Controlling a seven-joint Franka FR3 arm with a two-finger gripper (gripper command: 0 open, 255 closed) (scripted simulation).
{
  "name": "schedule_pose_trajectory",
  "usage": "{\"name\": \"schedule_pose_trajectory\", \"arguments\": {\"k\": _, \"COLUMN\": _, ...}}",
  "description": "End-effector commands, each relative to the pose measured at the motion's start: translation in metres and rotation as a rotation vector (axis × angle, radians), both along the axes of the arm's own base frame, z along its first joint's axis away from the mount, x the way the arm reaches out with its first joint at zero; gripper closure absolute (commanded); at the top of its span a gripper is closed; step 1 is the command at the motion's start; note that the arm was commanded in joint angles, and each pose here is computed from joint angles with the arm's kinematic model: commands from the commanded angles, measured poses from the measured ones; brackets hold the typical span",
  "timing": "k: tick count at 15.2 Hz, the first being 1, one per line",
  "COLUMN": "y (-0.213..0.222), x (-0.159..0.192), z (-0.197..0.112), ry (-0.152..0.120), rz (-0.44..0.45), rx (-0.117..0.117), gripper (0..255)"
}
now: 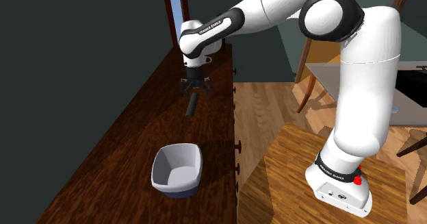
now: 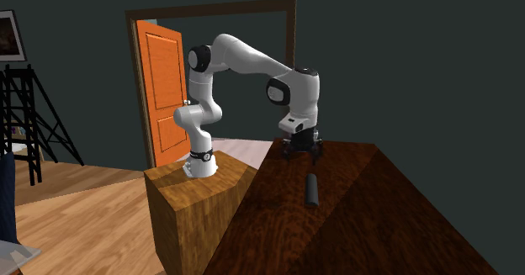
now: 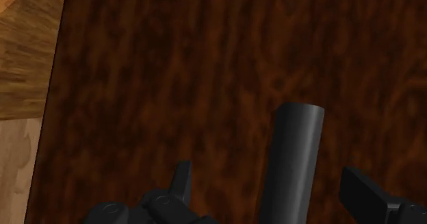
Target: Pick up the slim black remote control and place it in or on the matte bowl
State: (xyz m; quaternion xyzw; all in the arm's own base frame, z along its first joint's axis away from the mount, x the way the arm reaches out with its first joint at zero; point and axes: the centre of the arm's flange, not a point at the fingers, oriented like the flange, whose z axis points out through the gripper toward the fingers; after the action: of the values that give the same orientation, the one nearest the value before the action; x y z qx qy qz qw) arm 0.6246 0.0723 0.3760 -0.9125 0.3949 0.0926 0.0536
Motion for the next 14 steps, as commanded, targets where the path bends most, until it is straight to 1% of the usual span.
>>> {"name": "schedule_pose_trajectory", "arguments": {"k": 1, "y": -0.006, "x": 0.023, "z": -0.013, "ry": 0.001, "rz": -0.061, "rx": 0.006, "gripper": 0}}
{"name": "schedule_pose_trajectory", "arguments": {"k": 4, "y": -0.016, "x": 0.053, "z": -0.029, "ry": 0.002, "rz": -0.143, "rx": 0.015, "gripper": 0}}
{"name": "schedule_pose_trajectory", "arguments": {"k": 11, "y": -0.008, "x": 0.049, "z": -0.065, "ry": 0.002, "rz": -0.143, "rx": 0.015, "gripper": 0}}
{"name": "schedule_pose_trajectory", "arguments": {"k": 14, "y": -0.008, "x": 0.049, "z": -0.068, "ry": 0.002, "rz": -0.143, "rx": 0.015, "gripper": 0}}
